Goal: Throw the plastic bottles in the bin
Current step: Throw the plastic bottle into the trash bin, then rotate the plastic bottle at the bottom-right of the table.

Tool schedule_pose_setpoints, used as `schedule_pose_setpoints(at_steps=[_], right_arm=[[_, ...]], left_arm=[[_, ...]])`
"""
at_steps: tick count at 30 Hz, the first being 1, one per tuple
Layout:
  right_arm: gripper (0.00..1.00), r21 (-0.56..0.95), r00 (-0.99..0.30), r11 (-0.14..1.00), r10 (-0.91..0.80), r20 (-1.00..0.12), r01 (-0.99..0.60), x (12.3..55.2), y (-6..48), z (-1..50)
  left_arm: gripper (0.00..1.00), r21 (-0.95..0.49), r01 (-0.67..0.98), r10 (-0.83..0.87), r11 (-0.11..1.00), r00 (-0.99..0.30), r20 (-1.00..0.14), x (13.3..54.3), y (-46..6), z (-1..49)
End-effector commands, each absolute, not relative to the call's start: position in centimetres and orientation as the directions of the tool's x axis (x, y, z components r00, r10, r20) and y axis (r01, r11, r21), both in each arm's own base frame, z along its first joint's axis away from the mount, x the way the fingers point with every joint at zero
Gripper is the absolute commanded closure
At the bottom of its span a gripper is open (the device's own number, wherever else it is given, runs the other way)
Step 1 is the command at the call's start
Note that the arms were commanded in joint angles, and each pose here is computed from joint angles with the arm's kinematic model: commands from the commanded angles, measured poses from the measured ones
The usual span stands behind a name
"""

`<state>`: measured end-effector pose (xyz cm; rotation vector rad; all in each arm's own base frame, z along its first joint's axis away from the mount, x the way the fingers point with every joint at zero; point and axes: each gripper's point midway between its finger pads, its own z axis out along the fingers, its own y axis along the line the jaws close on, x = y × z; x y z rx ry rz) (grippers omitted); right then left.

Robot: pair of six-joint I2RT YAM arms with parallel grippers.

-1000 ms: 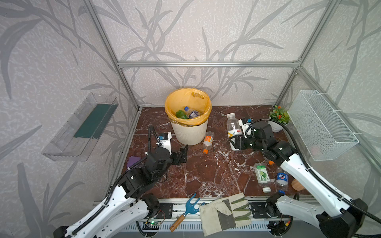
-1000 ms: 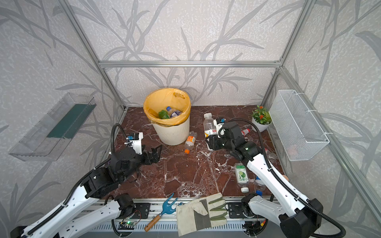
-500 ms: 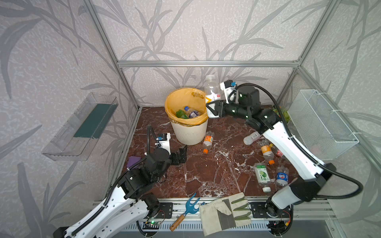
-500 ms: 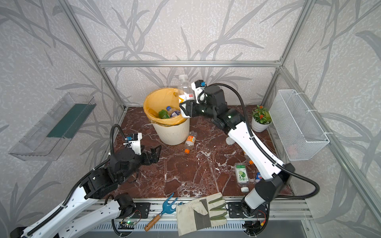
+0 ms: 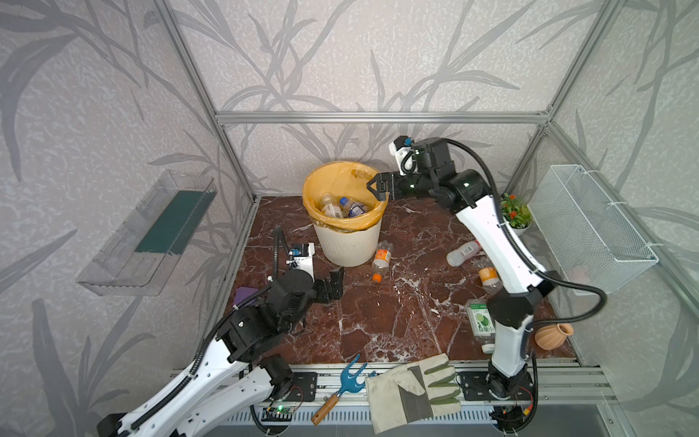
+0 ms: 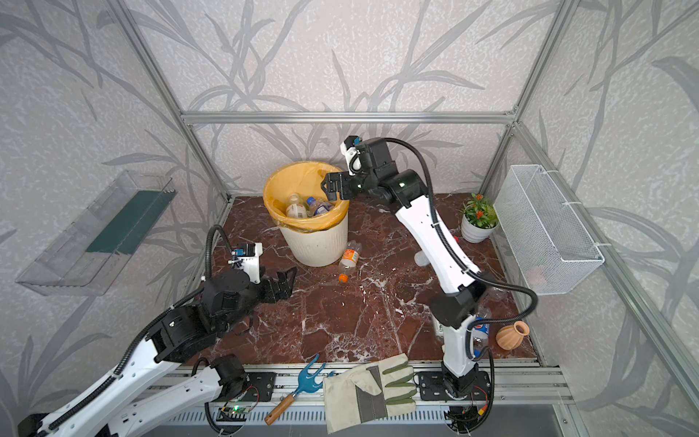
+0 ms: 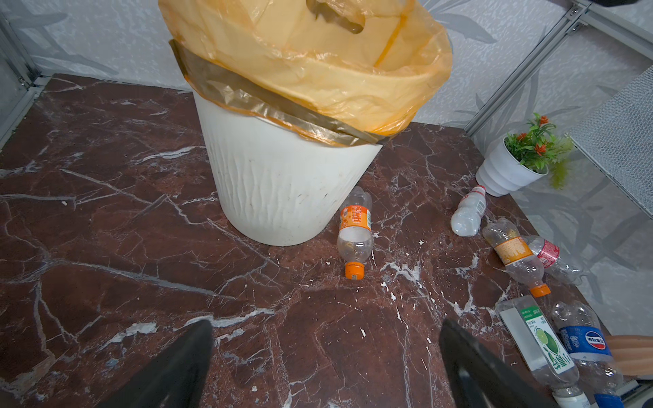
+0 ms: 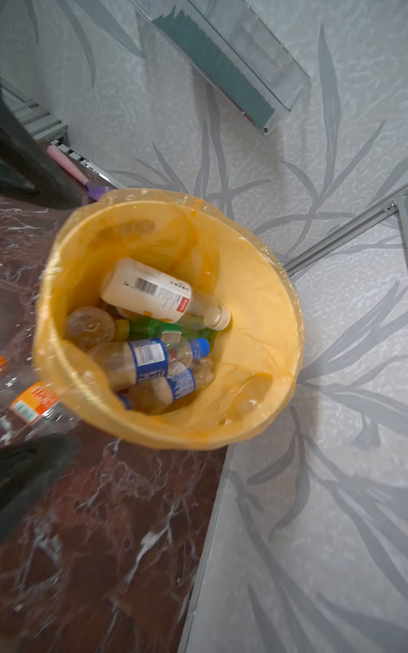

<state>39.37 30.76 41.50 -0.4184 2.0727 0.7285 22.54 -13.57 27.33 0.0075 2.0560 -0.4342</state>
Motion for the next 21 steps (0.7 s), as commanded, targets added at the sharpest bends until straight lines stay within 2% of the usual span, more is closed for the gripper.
schedule_pose_setpoints(at_steps=[1, 4, 9, 13, 16, 21], right_arm=[[0.01, 0.281, -0.302, 0.765, 0.119, -0.946, -0.579, 35.4, 26.6, 49.8], [0.01, 0.240, -0.285, 0.798, 0.089, -0.954, -0.553, 32.4, 23.4, 48.9], [0.01, 0.207, -0.316, 0.889, 0.075, -0.946, -0.409, 29.3, 16.9, 43.9], [0.01, 0.296, -0.447, 0.937, 0.187, -0.875, -0.187, 27.9, 10.1, 37.7], [0.01, 0.346, -0.511, 0.937, 0.322, -0.797, 0.050, 26.6, 5.1, 32.2], [0.01, 0.303, -0.601, 0.927, 0.374, -0.706, 0.221, 24.3, 2.4, 26.6]], left_arm=[[0.01, -0.305, 0.186, -0.176, 0.934, -0.504, -0.846, 22.8, -14.2, 27.9], [0.01, -0.296, 0.191, -0.161, 0.936, -0.516, -0.841, 23.3, -15.5, 27.3], [0.00, -0.274, 0.213, -0.121, 0.938, -0.541, -0.832, 23.8, -18.7, 25.7], [0.01, -0.238, 0.239, -0.065, 0.941, -0.565, -0.823, 24.0, -21.4, 24.6], [0.01, -0.205, 0.273, -0.015, 0.940, -0.567, -0.824, 24.1, -23.2, 24.3], [0.01, -0.184, 0.320, 0.040, 0.930, -0.582, -0.812, 24.1, -25.2, 23.7]])
